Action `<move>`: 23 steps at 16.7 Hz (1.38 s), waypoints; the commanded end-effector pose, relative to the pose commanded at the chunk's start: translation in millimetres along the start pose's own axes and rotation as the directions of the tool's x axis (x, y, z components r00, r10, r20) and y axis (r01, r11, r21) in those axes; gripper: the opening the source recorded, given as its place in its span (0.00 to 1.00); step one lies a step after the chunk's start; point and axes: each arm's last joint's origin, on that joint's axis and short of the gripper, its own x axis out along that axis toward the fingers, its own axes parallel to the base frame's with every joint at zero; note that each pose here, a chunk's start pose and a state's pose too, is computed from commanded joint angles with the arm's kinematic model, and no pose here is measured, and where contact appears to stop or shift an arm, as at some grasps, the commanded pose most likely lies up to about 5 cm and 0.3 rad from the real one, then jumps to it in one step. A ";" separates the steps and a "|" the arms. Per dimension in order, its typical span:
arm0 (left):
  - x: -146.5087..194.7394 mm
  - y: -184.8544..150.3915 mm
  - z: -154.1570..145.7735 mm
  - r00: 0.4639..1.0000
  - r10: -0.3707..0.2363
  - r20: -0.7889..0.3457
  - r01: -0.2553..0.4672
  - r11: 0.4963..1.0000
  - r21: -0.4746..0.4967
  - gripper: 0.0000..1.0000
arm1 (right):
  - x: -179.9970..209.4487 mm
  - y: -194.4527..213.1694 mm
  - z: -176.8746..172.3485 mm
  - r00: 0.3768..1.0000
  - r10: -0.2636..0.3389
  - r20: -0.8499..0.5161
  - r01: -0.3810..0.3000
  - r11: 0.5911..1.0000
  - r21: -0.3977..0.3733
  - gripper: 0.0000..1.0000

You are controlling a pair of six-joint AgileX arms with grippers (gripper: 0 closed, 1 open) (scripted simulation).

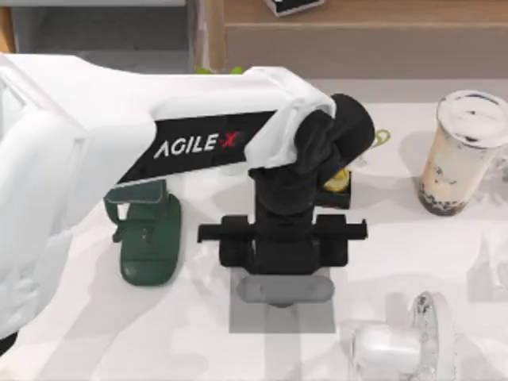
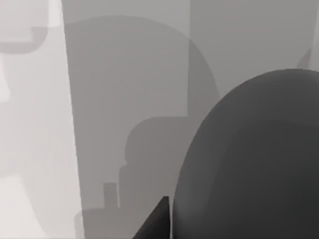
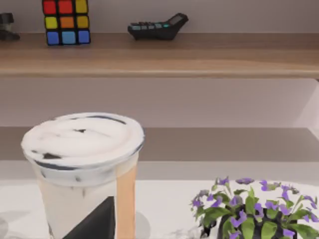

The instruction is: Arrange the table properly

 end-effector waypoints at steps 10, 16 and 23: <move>11.5 1.5 1.2 1.000 -0.004 0.001 0.004 1.000 0.005 0.08 | 0.0 0.0 0.0 1.000 0.000 0.000 0.000 1.000 0.000 1.00; 11.5 1.5 1.2 1.000 -0.004 0.001 0.004 1.000 0.005 0.53 | 0.0 0.0 0.0 1.000 0.000 0.000 0.000 1.000 0.000 1.00; 11.5 1.5 1.2 1.000 -0.004 0.001 0.004 1.000 0.005 1.00 | 0.0 0.0 0.0 1.000 0.000 0.000 0.000 1.000 0.000 1.00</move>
